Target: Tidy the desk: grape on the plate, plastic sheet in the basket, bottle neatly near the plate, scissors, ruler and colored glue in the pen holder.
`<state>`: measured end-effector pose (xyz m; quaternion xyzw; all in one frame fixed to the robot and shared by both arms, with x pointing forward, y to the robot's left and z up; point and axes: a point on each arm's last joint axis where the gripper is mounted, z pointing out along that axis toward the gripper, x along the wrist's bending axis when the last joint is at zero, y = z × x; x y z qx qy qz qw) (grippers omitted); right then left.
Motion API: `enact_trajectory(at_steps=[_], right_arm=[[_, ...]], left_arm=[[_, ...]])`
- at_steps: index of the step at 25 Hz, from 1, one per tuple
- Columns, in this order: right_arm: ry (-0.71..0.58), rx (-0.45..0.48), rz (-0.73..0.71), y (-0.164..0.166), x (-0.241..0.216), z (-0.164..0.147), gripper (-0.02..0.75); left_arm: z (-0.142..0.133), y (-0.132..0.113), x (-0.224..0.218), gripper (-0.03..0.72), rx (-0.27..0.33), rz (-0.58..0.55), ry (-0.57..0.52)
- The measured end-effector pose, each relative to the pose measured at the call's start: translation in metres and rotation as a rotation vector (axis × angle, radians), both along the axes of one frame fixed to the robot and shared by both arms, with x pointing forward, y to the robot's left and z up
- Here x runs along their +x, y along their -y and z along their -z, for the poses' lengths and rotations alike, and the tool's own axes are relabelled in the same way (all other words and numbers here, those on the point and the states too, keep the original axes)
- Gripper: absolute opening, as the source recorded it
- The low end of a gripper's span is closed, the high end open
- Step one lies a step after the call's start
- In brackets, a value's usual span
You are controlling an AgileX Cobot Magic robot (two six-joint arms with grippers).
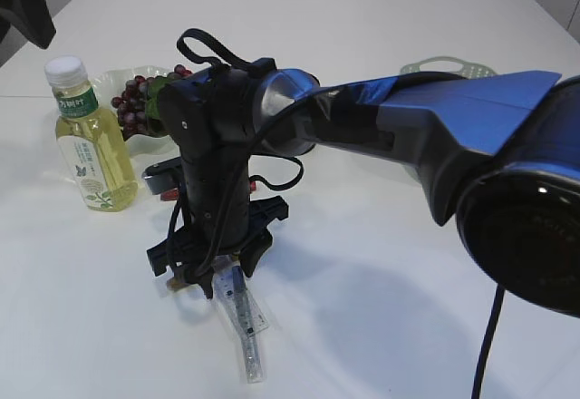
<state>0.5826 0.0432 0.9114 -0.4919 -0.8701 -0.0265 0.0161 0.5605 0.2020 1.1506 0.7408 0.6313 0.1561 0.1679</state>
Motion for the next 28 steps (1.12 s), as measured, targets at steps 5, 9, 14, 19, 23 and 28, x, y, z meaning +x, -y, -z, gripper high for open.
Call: enact_trajectory(at_steps=[5,9,14,19,23,28], right_arm=[[-0.004,-0.004,0.0,-0.0004,0.0004,0.0032,0.44],[-0.013,-0.013,0.0,-0.0004,0.0004,0.0096,0.44],[-0.013,-0.013,0.0,-0.0004,0.0004,0.0096,0.44],[-0.013,-0.013,0.0,-0.0004,0.0004,0.0096,0.411],[-0.013,-0.013,0.0,-0.0004,0.0004,0.0096,0.318],[-0.016,-0.01,0.001,-0.0006,0.0001,0.0096,0.302]], left_arm=[[0.0,0.0,0.0,0.336,0.0,0.0,0.0],[0.0,0.0,0.0,0.333,0.0,0.0,0.0],[0.0,0.0,0.0,0.331,0.0,0.0,0.0],[0.0,0.0,0.0,0.331,0.0,0.0,0.0],[0.0,-0.0002,0.0001,0.331,0.002,0.0,0.001],[0.0,-0.0002,0.0001,0.331,0.002,0.0,0.001]])
